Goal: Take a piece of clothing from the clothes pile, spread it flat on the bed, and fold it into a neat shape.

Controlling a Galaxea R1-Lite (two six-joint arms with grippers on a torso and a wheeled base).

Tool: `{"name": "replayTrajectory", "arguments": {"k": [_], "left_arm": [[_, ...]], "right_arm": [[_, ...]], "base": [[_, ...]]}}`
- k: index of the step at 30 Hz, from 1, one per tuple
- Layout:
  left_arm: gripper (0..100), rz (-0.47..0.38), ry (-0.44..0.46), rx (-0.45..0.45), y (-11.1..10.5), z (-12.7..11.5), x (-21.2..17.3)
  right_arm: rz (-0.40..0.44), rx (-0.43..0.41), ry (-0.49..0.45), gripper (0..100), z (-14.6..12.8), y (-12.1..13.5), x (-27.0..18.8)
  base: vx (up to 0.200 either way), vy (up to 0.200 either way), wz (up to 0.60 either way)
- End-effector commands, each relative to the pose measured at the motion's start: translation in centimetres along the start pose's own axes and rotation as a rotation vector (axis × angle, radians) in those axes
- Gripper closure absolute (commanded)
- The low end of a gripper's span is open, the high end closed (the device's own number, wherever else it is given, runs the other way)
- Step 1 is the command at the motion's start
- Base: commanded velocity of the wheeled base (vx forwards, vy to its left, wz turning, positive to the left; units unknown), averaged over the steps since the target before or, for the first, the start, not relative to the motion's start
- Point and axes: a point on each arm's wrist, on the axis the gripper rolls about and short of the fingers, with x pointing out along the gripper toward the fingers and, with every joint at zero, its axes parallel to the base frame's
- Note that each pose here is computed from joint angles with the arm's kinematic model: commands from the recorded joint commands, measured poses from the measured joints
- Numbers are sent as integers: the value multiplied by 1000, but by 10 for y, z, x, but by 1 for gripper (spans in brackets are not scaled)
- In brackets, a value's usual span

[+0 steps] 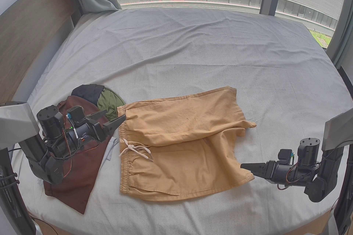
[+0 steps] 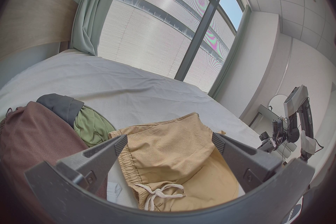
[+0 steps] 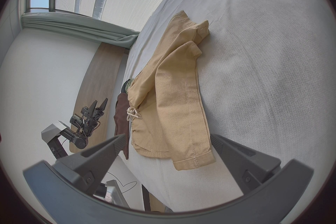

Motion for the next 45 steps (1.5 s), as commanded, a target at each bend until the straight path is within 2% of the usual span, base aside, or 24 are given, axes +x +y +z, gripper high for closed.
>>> {"name": "replayTrajectory", "arguments": {"k": [1, 3, 4, 18, 29, 32, 33, 35, 39, 42, 45], "left_arm": [[0, -2, -2, 1, 0, 0, 0], [0, 0, -2, 1, 0, 0, 0], [0, 0, -3, 1, 0, 1, 0], [0, 0, -3, 1, 0, 1, 0], [0, 1, 2, -2, 0, -1, 0], [0, 1, 3, -3, 0, -1, 0], [0, 1, 6, -4, 0, -2, 0], [0, 0, 6, -4, 0, -2, 0], [0, 1, 11, -7, 0, -3, 0], [0, 4, 41, -25, -1, -12, -3], [0, 10, 79, -48, 1, -23, -4]], "right_arm": [[3, -5, -6, 0, 1, 1, 0], [2, -3, -6, 0, 1, 1, 0], [4, -4, -4, 100, 1, 1, 0], [-5, -1, -13, 100, 3, -4, 2], [-41, 7, -90, 100, 17, -13, -12], [-42, 1, -98, 100, 18, -13, -14], [-39, -40, -126, 100, 22, -9, -22], [-36, -57, -143, 100, 24, -6, -28], [-43, -47, -116, 100, 17, -5, -28], [-73, -29, -75, 100, 10, -17, -21], [-97, -58, -30, 100, 2, -28, -15]], "base": [[0, 0, 0], [0, 0, 0], [0, 0, 0], [0, 0, 0], [0, 0, 0], [0, 0, 0], [0, 0, 0], [0, 0, 0], [0, 0, 0], [0, 0, 0], [0, 0, 0]]}}
